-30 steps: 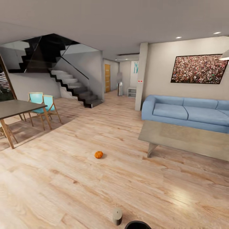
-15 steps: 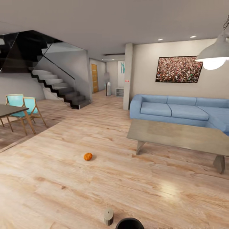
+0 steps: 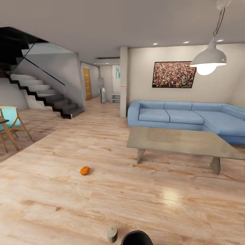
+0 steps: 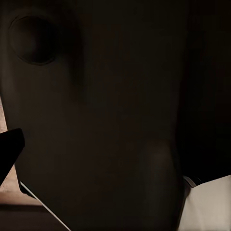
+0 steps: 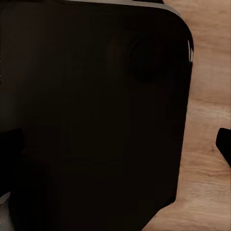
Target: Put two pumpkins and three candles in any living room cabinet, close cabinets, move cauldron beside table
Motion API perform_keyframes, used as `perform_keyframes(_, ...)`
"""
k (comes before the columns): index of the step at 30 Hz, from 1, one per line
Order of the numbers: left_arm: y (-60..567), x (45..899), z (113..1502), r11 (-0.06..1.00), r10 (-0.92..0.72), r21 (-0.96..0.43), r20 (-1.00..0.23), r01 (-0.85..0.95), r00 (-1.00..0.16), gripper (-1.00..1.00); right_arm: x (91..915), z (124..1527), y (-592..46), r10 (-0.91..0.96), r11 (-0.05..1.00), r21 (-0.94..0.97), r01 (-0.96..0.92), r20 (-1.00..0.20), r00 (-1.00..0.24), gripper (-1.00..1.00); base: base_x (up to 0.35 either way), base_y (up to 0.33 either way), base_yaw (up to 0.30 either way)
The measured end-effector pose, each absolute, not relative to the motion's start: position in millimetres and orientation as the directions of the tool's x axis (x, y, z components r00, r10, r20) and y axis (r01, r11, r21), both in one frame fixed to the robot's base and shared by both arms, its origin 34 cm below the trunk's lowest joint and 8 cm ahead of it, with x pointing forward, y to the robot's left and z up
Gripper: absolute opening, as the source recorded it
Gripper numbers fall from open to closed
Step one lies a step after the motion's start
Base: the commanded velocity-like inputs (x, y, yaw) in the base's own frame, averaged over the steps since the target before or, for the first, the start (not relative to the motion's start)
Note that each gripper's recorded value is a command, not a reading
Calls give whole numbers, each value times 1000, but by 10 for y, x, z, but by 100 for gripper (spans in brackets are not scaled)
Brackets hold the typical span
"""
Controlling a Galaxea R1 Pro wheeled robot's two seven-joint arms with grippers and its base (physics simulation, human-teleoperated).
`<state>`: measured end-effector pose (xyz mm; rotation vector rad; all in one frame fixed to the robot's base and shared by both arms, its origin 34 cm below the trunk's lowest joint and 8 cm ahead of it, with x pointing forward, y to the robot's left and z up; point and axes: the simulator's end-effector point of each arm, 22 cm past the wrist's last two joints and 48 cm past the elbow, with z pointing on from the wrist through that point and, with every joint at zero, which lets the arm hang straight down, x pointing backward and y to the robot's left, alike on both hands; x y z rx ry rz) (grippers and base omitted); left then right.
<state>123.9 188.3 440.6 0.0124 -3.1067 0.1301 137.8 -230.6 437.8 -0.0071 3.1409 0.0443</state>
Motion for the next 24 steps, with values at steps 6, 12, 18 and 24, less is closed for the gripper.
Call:
perform_keyframes(6, 1883, 1238, 4406, 996, -6, -83, 32, -8, -999, 100, 1379, 4379, -2300, -3, 1000, 29, -3, -1, -1000, 100, 0, 268, -38)
perform_keyframes(12, 1863, 1238, 4407, 996, -5, -86, 32, -8, -999, 100, 1379, 4379, -2301, -2, 1000, 29, -2, 0, -1000, 100, 0, 104, -19)
perform_keyframes(18, 1859, 1239, 4408, 996, -5, -87, 32, -8, -999, 100, 1380, 4379, -2300, -3, 1000, 29, -3, -1, -1000, 100, 0, 12, -172)
perform_keyframes(24, 1863, 1239, 4407, 996, -5, -86, 32, -8, -999, 100, 1380, 4379, -2300, -3, 1000, 29, -3, -1, -1000, 100, 0, 2, -249)
